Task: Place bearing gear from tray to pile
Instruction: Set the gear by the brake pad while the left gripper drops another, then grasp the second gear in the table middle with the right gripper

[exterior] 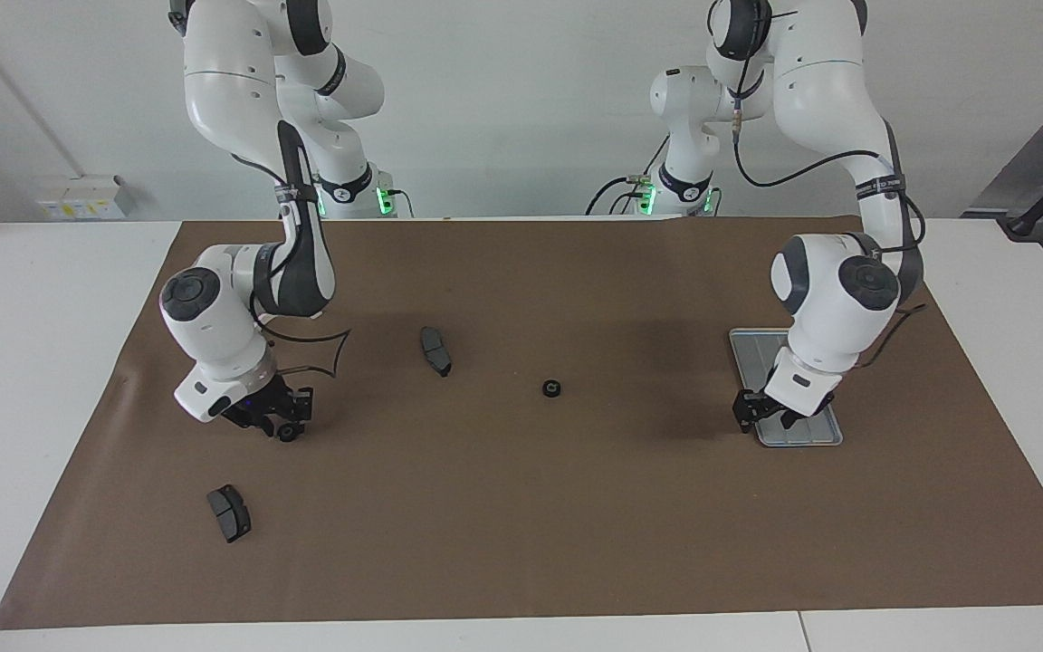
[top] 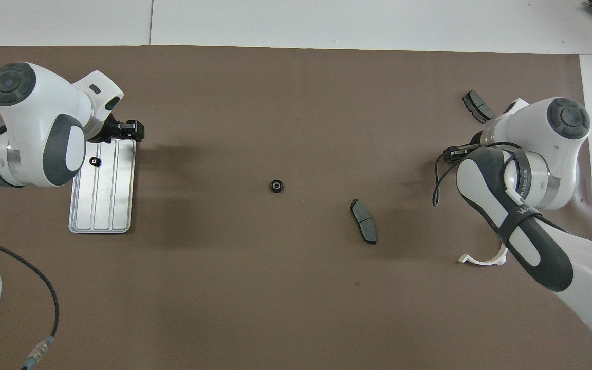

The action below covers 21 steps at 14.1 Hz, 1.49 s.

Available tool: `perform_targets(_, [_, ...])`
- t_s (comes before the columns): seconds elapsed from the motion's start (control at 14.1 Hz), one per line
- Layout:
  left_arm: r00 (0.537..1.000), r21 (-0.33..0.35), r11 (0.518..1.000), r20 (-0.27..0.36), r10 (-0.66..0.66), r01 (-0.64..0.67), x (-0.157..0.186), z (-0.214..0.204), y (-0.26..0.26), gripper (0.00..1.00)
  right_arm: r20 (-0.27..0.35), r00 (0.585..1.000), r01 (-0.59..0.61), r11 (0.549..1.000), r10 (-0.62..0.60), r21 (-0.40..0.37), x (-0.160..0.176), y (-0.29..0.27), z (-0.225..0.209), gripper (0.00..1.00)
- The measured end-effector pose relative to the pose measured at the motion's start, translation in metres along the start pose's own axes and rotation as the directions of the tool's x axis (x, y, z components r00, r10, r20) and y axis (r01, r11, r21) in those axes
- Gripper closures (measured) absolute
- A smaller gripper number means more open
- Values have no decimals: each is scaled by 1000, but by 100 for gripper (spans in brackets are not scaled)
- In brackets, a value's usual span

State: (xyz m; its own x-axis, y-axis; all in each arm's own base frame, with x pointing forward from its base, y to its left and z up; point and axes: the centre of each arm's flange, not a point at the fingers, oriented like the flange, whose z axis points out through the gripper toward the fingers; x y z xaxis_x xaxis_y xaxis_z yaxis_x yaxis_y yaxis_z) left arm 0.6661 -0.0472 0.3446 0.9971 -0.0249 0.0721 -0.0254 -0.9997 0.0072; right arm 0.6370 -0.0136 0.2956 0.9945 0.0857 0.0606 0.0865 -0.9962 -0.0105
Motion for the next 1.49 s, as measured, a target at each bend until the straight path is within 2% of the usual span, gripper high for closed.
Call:
perform_targets(0.21, [998, 4, 998, 12, 64, -64, -2, 4, -36, 27, -4, 1000, -3, 1000, 3, 4, 1, -1, -1, 1])
perform_targets(0.36, [995, 4, 995, 25, 99, -99, -7, 10, -57, 29, -16, 1000, 6, 1000, -5, 7, 3, -7, -7, 0])
perform_targets(0.57, [993, 1, 994, 42, 106, -107, -17, 23, -69, 30, -52, 999, -2, 1000, 4, 21, 7, -40, -40, 0])
perform_targets(0.85, [995, 3, 996, 42, 94, -95, -34, 39, -76, 31, -41, 997, -65, 997, 67, 49, 6, -127, -82, 0])
perform_targets(1.07, [994, 2, 996, 51, 93, -93, -40, 41, -76, 34, -35, 994, -98, 993, 100, 64, 0, -201, -96, 0])
perform_targets(1.28, [994, 1, 996, 53, 93, -94, -42, 41, -76, 45, -28, 994, -103, 992, 105, 75, -18, -272, -97, 0])
perform_targets(1.49, [994, 2, 996, 49, 93, -94, -42, 40, -76, 51, -32, 993, -109, 990, 112, 88, -34, -323, -97, 0])
